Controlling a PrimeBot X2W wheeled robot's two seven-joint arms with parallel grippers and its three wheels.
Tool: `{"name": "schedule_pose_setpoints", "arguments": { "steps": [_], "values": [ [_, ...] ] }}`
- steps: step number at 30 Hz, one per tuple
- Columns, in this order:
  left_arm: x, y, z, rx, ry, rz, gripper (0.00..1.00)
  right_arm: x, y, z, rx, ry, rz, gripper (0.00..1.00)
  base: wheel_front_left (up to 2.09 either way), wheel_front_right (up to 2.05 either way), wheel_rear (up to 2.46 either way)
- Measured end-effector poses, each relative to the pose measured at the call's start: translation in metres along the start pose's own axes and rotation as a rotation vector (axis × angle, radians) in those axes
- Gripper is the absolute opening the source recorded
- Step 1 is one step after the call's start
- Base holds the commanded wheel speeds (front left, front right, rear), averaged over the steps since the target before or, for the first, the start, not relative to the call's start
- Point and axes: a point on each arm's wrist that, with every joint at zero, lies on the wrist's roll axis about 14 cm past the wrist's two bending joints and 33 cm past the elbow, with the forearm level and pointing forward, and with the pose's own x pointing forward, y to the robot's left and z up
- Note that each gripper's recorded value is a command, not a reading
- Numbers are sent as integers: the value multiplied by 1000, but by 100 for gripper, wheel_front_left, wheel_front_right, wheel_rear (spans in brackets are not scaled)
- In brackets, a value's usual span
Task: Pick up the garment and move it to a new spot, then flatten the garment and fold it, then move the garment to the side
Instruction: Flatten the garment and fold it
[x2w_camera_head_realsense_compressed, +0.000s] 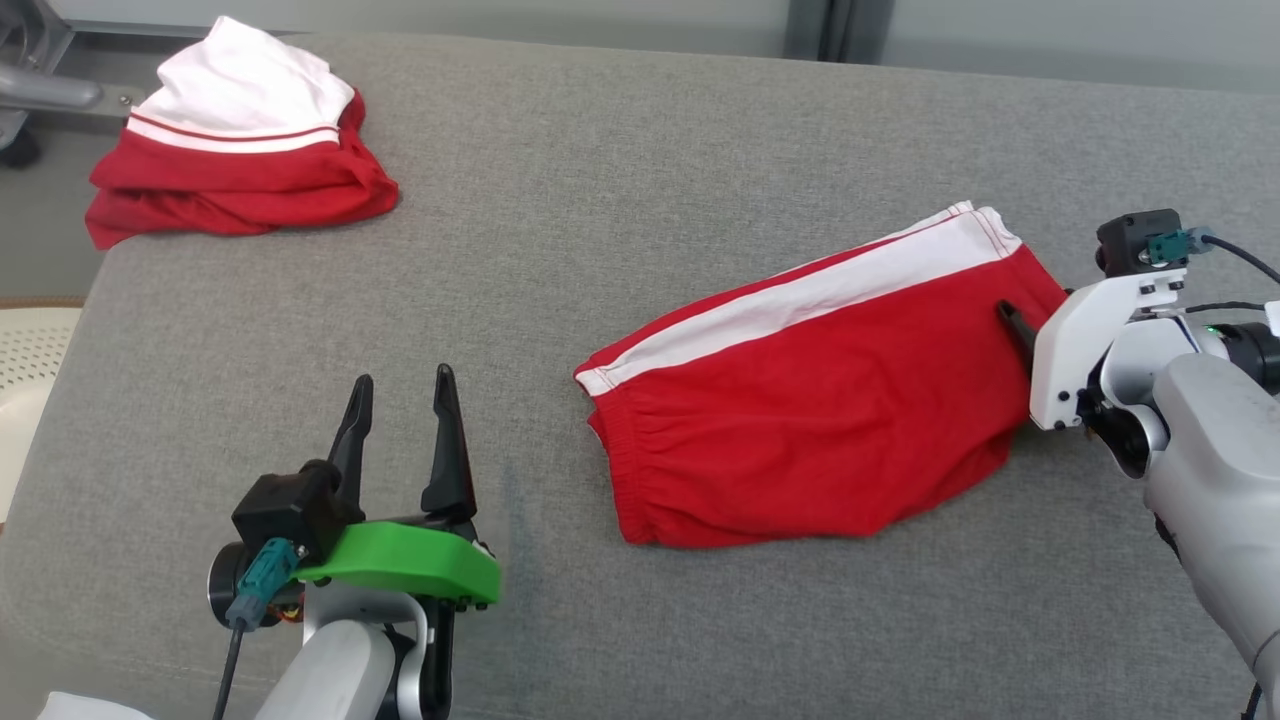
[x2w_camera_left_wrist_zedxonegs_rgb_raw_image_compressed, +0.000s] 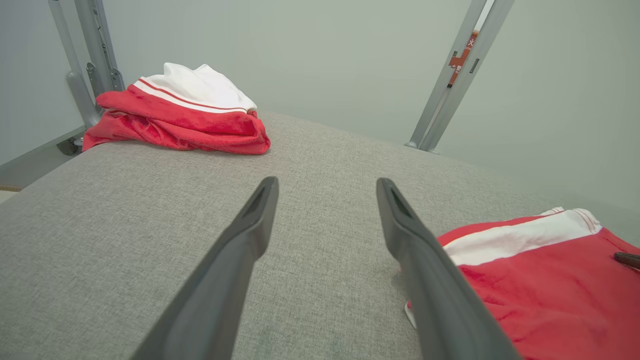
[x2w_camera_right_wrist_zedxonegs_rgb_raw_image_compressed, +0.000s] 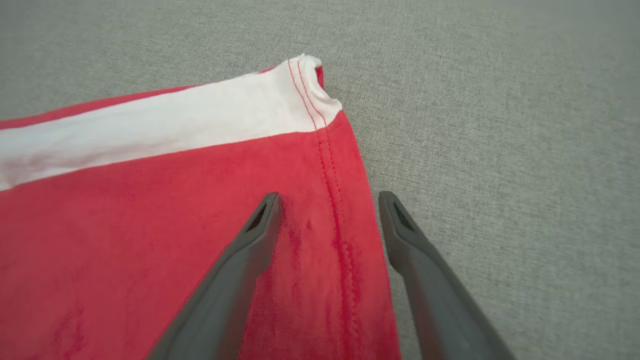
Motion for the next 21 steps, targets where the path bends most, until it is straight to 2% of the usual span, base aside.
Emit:
{"name": "schedule_pose_setpoints", "arguments": {
  "steps": [8,9,10,12,13,14,21],
  "values": [
    [-4,20,5,10,-13,63,100,15,11,-19,21,121,29,100,0,0,0],
    [-5,22,6,11,-16,69,100,16,12,-18,23,125,33,65,0,0,0],
    [-6,25,7,12,-18,76,100,17,13,-18,24,129,36,47,0,0,0],
    [-6,27,9,13,-23,82,100,17,14,-19,22,135,40,33,0,0,0],
    [-6,27,10,13,-25,85,100,17,14,-19,18,138,41,22,0,0,0],
    [-6,27,11,13,-28,86,100,16,14,-19,15,138,40,0,0,0,0],
    [0,21,15,10,-40,60,100,8,2,-14,53,77,9,0,0,0,0]
  ]
}}
